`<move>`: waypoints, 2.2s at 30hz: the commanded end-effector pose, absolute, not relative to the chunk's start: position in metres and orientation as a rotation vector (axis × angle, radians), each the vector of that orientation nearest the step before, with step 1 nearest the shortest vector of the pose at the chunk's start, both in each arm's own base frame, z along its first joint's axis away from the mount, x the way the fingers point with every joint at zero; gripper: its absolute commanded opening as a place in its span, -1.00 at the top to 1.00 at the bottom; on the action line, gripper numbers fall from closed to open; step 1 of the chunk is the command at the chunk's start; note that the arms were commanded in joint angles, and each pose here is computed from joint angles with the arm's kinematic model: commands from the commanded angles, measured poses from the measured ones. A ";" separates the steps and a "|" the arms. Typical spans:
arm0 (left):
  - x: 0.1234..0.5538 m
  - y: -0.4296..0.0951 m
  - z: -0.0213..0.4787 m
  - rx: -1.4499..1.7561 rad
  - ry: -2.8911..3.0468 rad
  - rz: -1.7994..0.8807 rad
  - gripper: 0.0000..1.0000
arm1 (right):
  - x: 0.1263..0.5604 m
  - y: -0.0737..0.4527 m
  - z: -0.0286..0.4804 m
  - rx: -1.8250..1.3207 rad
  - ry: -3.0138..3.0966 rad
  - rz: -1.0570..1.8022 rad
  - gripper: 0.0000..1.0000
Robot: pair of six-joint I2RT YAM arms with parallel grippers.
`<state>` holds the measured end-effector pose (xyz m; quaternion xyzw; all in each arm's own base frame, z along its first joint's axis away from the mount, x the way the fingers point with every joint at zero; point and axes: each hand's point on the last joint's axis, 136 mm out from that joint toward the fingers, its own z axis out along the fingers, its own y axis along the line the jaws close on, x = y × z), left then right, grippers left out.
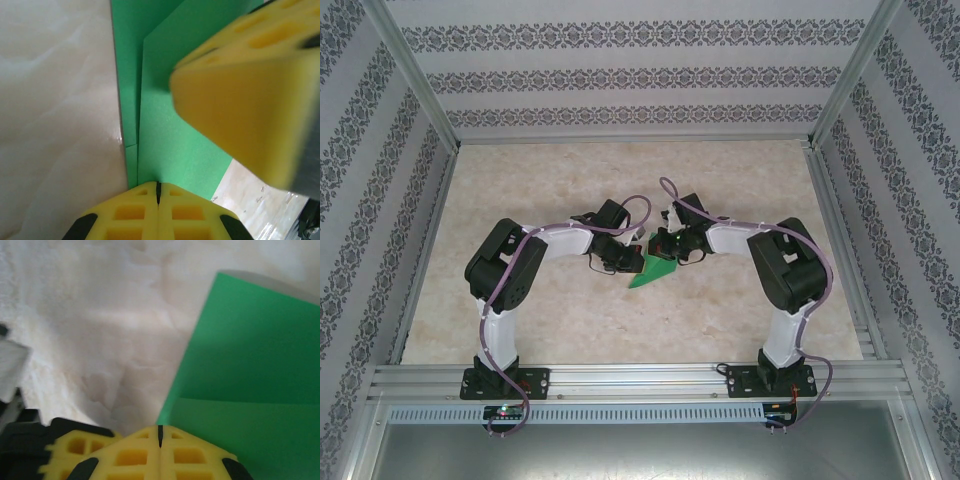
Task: Fold a paper plane with a square sheet of paper (pick it up from the middle)
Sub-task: Fourth fold the wing at the center of the table.
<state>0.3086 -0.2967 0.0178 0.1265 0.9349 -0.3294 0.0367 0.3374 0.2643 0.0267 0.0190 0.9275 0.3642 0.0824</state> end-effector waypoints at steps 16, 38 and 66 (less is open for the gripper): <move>0.252 -0.234 -0.038 0.315 3.217 -0.686 1.00 | 0.391 0.171 -0.012 0.333 2.721 0.946 1.00; 0.268 -0.248 -0.028 0.298 3.151 -0.762 1.00 | 0.349 0.247 0.050 0.240 2.585 1.174 1.00; 0.298 -0.307 0.063 0.209 2.859 -1.204 0.76 | 0.304 0.233 -0.033 0.356 2.892 0.927 1.00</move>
